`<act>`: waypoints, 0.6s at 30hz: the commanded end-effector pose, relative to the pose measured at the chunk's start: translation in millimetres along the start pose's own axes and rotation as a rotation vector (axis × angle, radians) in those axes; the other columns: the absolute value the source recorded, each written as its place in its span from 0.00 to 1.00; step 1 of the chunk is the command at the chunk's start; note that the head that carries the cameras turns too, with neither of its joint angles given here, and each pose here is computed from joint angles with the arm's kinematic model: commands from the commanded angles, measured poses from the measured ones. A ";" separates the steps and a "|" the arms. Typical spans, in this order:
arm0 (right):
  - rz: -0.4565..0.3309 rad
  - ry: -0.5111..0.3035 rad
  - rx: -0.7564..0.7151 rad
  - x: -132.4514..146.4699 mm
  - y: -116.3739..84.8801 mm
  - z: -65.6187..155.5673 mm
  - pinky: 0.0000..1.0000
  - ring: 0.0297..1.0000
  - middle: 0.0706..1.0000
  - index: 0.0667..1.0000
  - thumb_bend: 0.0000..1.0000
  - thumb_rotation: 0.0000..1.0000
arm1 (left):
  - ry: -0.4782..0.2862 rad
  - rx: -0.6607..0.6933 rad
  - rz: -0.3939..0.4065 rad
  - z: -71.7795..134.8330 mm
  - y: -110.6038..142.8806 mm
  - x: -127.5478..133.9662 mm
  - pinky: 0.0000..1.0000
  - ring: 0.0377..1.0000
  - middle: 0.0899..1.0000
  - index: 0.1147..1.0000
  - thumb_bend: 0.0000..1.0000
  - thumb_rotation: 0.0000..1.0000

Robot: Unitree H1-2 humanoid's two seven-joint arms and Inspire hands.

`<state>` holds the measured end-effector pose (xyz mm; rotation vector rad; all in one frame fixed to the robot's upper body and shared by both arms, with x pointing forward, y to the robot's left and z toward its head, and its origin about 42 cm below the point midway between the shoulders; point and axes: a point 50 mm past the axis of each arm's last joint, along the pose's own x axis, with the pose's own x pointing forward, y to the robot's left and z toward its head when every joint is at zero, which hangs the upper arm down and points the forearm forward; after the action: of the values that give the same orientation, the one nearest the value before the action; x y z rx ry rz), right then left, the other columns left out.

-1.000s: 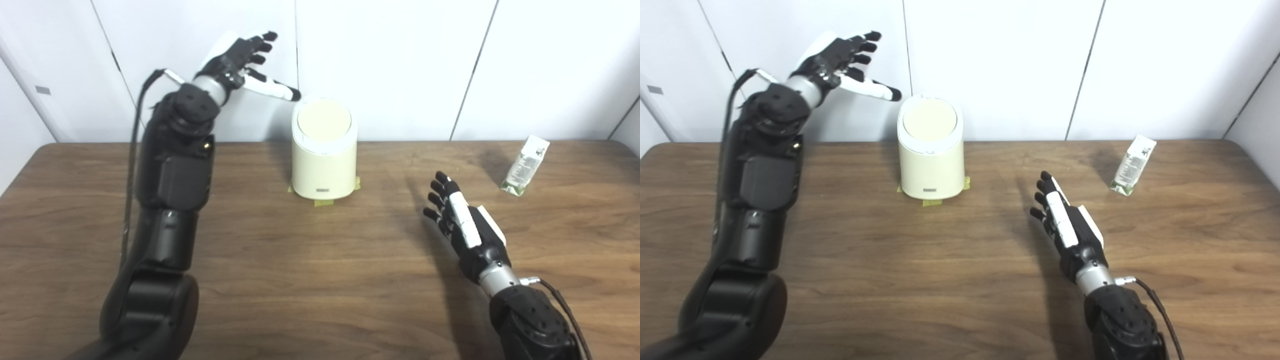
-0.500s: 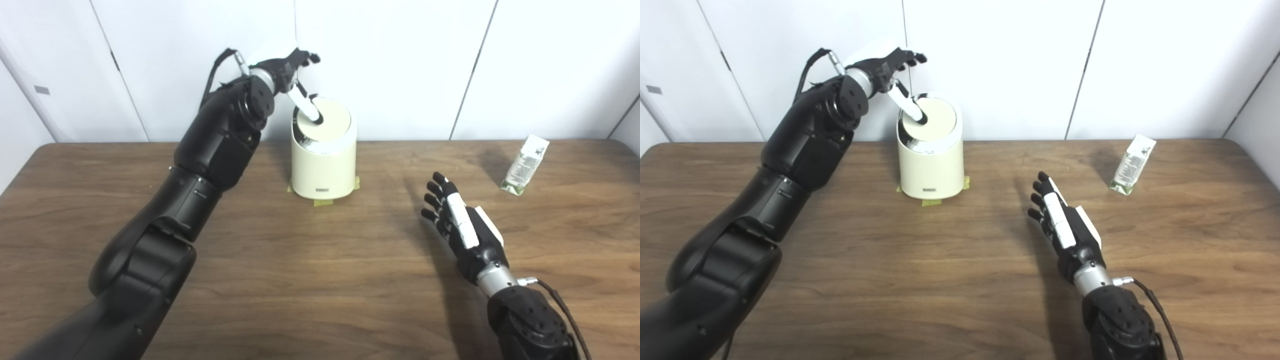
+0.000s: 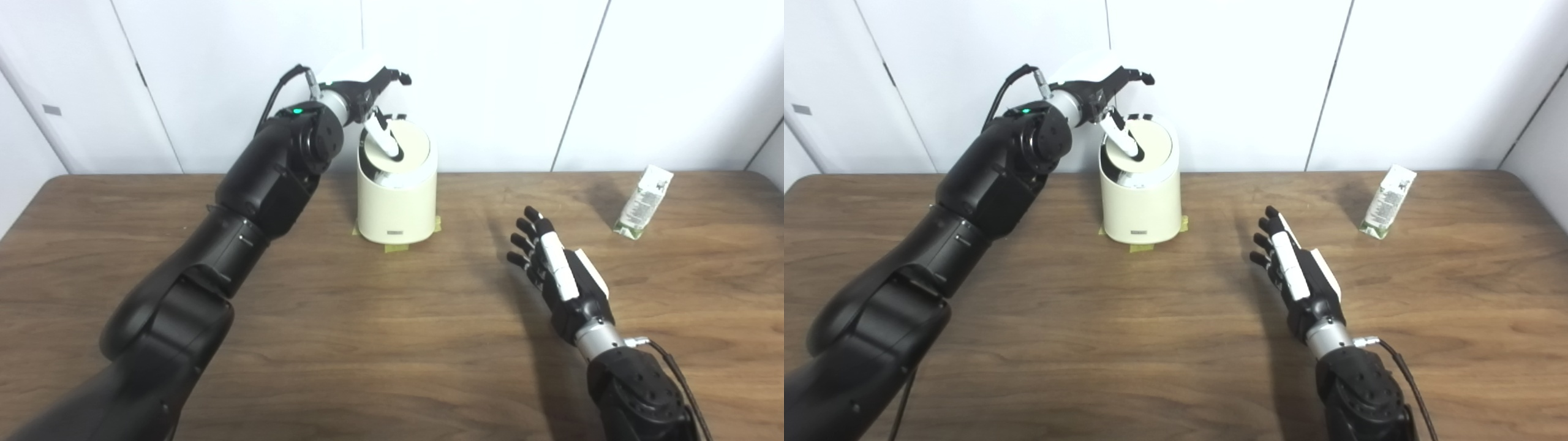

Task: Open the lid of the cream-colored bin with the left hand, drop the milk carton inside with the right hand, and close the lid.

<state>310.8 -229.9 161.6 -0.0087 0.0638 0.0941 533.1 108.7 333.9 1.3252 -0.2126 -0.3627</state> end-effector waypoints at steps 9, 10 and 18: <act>0.002 -0.105 -0.003 7.5 6.7 24.9 0.87 0.93 0.96 0.98 0.67 0.93 | -0.049 0.164 0.091 13.5 28.0 2.4 0.80 0.88 0.88 0.86 0.95 0.11; 0.003 -0.105 -0.006 7.6 6.4 24.7 0.87 0.93 0.96 0.98 0.66 0.93 | -0.057 0.198 0.092 14.6 25.7 2.5 0.80 0.88 0.88 0.86 0.95 0.10; -0.002 -0.104 -0.002 7.8 7.2 24.4 0.88 0.93 0.96 0.98 0.68 0.94 | -0.066 0.350 0.045 23.4 4.7 2.7 0.87 0.92 0.90 0.88 0.97 0.08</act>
<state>310.5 -225.4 162.9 -0.0038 0.0579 0.0872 528.3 96.9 330.7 1.6103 -0.3322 -0.3499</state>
